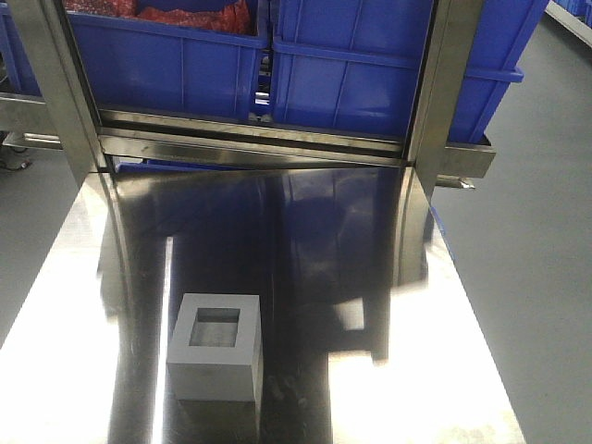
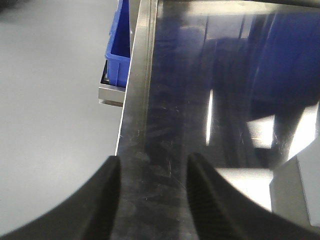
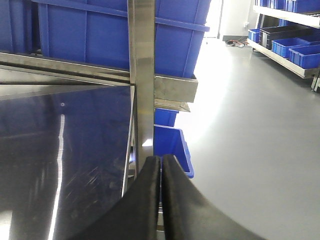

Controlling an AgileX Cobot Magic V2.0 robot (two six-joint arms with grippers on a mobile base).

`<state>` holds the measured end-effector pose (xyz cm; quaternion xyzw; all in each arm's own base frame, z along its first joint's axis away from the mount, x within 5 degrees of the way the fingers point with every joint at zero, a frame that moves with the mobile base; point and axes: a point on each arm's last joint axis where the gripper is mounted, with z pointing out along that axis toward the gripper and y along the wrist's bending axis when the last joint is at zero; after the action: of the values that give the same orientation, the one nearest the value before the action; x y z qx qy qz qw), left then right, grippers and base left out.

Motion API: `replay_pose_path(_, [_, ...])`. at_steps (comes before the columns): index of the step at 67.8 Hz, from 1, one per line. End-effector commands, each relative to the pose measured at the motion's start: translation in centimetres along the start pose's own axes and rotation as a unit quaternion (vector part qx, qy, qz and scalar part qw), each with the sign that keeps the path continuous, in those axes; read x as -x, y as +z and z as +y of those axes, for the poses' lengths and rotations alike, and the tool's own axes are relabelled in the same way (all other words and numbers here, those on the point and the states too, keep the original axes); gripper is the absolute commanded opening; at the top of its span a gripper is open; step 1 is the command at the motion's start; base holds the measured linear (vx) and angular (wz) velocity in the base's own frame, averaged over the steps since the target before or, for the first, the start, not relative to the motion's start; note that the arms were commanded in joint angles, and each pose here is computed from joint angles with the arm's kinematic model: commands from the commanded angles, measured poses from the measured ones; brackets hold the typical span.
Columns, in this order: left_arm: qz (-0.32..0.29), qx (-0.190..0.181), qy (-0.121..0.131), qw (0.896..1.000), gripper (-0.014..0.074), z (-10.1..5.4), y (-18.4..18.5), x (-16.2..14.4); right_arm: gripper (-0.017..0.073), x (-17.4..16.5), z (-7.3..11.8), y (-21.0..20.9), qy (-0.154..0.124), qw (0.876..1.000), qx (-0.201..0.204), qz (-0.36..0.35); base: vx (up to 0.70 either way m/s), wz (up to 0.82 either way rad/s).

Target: Sort gray base to blue bin

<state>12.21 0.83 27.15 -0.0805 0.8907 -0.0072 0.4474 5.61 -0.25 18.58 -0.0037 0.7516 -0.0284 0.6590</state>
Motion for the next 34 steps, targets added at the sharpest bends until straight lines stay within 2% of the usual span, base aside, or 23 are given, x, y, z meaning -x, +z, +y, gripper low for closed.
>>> replay_pose_path(1, [-0.049, -0.007, -0.003, 0.999, 0.0423, -0.2, -0.5, 1.6, -0.0005, 0.5, 0.0, -0.1, -0.008, 0.999, -0.001, -0.04, 0.0, 0.0])
replay_pose_path(13, [-0.072, -0.011, -0.004, 0.997, 0.0437, -0.3, -0.6, 2.0, -0.0005, 0.5, 0.0, -0.1, -0.008, 0.999, -0.001, -0.04, 0.0, 0.0])
replay_pose_path(22, [-0.072, -0.028, -0.03, 0.997, 0.0428, -0.6, -0.9, 2.4, -0.0005, 0.5, 0.0, -0.1, -0.008, 0.999, -0.001, -0.04, 0.0, 0.0])
replay_pose_path(25, [-0.07, -0.041, -0.041, 0.996, 0.0428, -0.9, -1.0, 2.8, -0.0005, 0.5, 0.0, -0.1, -0.008, 0.999, -0.001, -0.04, 0.0, 0.0])
replay_pose_path(28, [-0.064, -0.053, -0.04, 0.996, 0.0428, -1.2, -0.9, 3.3, -0.0005, 0.5, 0.0, -0.1, -0.008, 0.999, -0.001, -0.04, 0.0, 0.0])
replay_pose_path(31, [-0.055, -0.076, -0.047, 0.994, 0.0428, -1.7, -0.9, 3.9, -0.0005, 0.5, 0.0, -0.1, -0.008, 0.999, -0.001, -0.04, 0.0, 0.0])
replay_pose_path(32, [-0.053, -0.084, -0.037, 0.994, 0.0428, -1.8, -0.9, 4.1, -0.0005, 0.5, 0.0, -0.1, -0.008, 0.999, -0.001, -0.04, 0.0, 0.0])
replay_pose_path(34, [-0.045, -0.107, -0.041, 0.992, 0.0428, -2.3, -0.9, 4.7, -0.0005, 0.5, 0.0, -0.1, -0.008, 0.999, -0.001, -0.04, 0.0, 0.0])
